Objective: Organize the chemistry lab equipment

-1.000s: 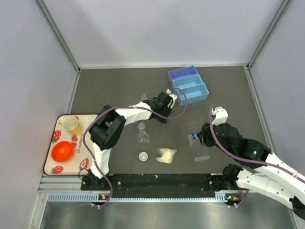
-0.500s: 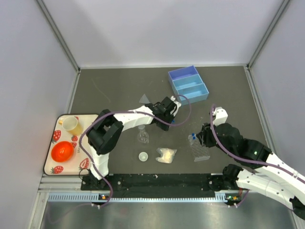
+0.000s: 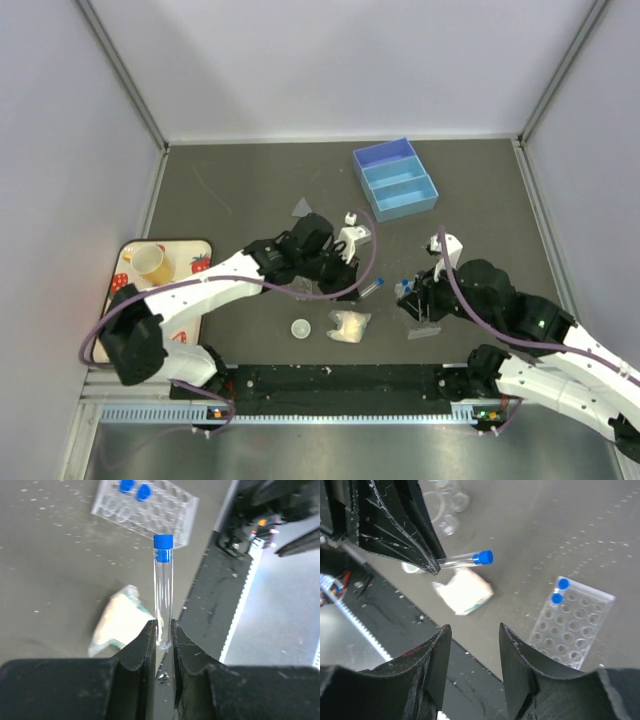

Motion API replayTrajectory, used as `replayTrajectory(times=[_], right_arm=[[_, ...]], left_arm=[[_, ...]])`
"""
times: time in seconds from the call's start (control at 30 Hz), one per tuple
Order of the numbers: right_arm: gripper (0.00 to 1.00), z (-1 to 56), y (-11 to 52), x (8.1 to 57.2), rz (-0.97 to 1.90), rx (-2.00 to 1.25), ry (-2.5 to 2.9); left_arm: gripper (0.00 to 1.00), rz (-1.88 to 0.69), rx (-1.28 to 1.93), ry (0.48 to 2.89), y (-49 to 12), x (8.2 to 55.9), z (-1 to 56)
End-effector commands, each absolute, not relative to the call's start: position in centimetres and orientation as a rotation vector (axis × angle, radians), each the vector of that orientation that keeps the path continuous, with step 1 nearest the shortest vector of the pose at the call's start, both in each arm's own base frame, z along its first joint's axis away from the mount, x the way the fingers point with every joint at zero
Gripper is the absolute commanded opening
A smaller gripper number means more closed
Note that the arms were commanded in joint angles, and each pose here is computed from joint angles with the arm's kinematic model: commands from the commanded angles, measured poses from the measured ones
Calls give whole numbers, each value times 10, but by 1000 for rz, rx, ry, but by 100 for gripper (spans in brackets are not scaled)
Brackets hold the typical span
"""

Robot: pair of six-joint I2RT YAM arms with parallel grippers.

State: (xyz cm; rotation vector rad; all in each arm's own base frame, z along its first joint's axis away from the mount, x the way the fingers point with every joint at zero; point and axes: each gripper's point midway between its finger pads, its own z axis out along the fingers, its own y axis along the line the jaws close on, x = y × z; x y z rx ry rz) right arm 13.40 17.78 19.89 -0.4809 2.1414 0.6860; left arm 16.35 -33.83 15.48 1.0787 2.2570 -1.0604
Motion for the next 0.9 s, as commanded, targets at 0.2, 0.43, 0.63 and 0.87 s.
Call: replayTrajectory(times=[0.2,0.43,0.63,0.87], right_arm=[[48,285,230,81,1227,-730,1836],[52,301,238,73,1315,-752,1790],[53,314,247,70,1384,-763,1753],[53,327,255,67,1437,-775,1727]], left_arm=[[0,-1614,1148,1821,-335,91,237],[0,-1722,1149,1651,-320,68,266],[0,-1788,1139,1588,-311,55,275],[0,-1818,1133,1550,-308,49,281]])
